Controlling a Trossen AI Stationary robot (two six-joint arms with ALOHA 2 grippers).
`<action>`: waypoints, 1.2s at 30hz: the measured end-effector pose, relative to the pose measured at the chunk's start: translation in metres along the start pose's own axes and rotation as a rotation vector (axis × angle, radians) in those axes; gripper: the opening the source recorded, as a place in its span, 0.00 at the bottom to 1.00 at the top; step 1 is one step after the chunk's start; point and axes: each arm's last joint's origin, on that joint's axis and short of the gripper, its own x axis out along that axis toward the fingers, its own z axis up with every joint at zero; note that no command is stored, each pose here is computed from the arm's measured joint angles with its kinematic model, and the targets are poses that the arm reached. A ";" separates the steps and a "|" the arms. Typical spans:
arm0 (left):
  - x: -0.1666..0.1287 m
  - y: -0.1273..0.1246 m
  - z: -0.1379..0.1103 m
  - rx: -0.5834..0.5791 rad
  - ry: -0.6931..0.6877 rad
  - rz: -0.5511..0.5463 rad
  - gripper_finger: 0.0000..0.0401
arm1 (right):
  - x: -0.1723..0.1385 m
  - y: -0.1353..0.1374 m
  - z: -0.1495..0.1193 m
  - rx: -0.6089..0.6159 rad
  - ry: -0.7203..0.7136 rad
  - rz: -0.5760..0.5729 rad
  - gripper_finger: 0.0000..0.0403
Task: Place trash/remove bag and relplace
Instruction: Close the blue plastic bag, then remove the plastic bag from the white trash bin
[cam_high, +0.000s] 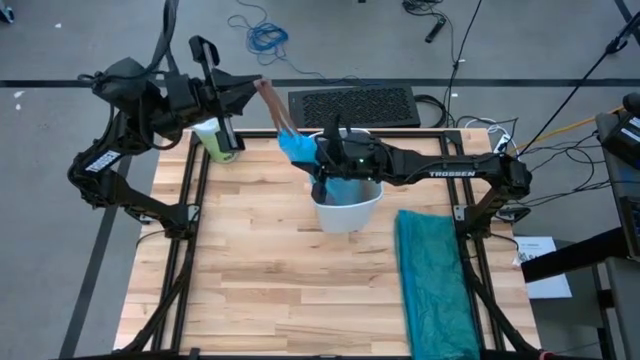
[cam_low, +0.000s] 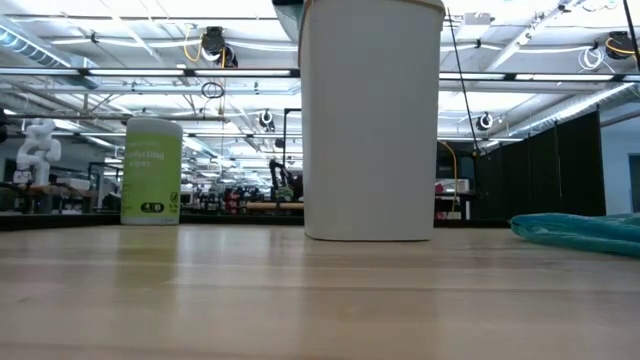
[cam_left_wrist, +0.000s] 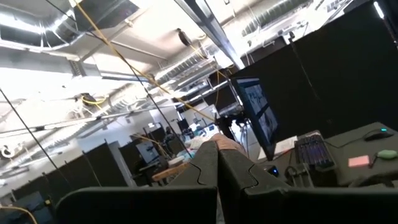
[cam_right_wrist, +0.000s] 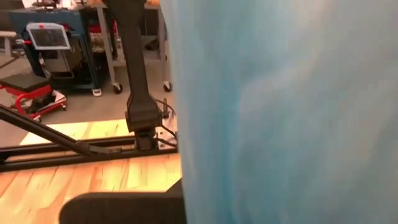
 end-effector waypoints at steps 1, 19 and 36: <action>-0.001 0.000 0.001 -0.013 0.003 -0.002 0.00 | 0.000 0.000 -0.001 0.001 0.004 -0.001 0.00; -0.004 0.001 0.002 -0.093 0.037 -0.007 0.31 | -0.033 -0.002 0.028 -0.042 -0.114 -0.001 0.00; -0.013 -0.003 -0.008 -0.101 0.188 -0.012 0.41 | -0.085 -0.012 0.091 -0.088 -0.390 -0.037 0.00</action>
